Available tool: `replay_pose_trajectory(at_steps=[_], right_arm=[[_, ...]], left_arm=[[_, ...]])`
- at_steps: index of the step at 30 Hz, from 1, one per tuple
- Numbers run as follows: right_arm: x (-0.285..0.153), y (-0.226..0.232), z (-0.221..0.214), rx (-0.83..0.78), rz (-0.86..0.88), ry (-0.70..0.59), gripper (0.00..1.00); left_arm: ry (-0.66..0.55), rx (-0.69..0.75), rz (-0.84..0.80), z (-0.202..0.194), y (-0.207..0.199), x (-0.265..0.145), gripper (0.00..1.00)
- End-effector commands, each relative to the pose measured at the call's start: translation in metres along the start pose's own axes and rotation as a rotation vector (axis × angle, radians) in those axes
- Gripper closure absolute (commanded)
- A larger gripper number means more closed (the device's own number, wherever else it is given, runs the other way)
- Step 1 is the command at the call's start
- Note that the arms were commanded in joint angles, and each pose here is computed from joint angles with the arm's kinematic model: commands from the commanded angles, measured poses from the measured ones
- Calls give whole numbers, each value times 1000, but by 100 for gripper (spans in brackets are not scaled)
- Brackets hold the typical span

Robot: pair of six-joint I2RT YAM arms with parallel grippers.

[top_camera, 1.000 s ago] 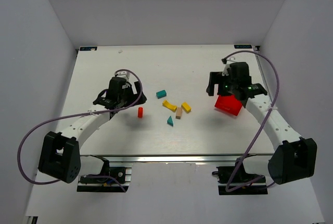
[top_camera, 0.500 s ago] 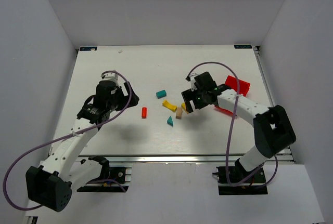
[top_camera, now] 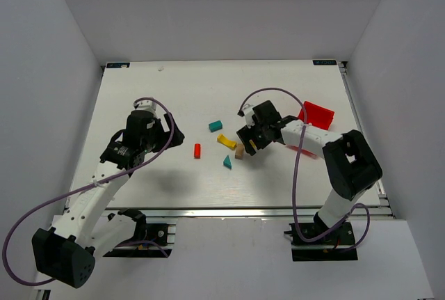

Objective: Build the wood block tower

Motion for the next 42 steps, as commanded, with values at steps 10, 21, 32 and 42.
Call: replay_pose_trajectory(at_steps=[10, 21, 32, 42], right_arm=[[22, -9, 5, -58, -18, -6, 57], [-49, -6, 33, -128, -65, -202, 89], [-115, 65, 85, -392, 240, -666, 88], [-127, 89, 105, -487, 257, -807, 87]], left_arm=[[-7, 18, -34, 9, -11, -15, 2], [194, 125, -441, -7, -65, -30, 2], [396, 92, -794, -25, -110, -30, 2], [433, 81, -724, -41, -116, -10, 9]])
Point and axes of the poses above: each gripper's point midway between its finger pads, its own x axis out along the fingers, its own y axis along the line the jaws close on, z = x × y, the point moved 5 cm from there along -x, back along the fingers, and after that the axes turned 15 degrees about -x, right-handed, at the moved point
